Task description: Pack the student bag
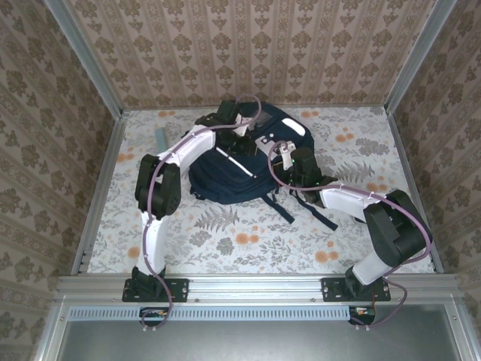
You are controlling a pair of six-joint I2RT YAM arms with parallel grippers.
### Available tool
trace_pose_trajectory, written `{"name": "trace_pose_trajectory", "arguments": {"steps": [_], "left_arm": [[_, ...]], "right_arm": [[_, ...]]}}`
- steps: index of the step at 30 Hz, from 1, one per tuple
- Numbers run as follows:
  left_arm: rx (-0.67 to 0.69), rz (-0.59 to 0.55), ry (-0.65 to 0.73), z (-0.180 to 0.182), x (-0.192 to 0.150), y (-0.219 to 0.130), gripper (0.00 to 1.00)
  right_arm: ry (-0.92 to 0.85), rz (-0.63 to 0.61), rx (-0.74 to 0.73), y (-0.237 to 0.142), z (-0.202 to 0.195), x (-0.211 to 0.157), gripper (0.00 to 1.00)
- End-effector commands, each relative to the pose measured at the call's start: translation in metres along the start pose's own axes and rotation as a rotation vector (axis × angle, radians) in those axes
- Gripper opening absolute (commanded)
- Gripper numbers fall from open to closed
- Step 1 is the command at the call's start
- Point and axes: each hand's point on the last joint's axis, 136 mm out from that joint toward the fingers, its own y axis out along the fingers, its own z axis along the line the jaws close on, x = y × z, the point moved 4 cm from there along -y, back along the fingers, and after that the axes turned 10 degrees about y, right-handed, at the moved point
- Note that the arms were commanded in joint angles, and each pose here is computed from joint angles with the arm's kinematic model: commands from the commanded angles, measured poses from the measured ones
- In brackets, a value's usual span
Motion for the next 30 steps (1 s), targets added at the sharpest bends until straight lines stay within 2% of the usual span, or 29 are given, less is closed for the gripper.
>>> {"name": "trace_pose_trajectory", "arguments": {"steps": [1,3,9,18,30], "left_arm": [[-0.083,-0.008,0.075,-0.028,-0.003,0.004,0.17],[-0.095,-0.011,0.069,-0.032,-0.005,0.010,0.13],[-0.075,0.098,-0.028,-0.021,-0.030,0.042,0.00],[0.032,0.174,-0.225,0.002,-0.050,0.076,0.00],[0.075,0.176,-0.316,0.014,-0.056,0.088,0.00]], "right_arm": [[-0.028,-0.052,0.090,-0.010,0.019,0.017,0.00],[-0.028,-0.048,0.087,-0.009,0.018,0.016,0.00],[-0.037,-0.048,0.099,-0.008,0.019,0.015,0.00],[-0.165,-0.008,0.263,-0.012,0.044,-0.008,0.00],[-0.188,0.083,0.444,-0.007,0.081,-0.030,0.00]]}}
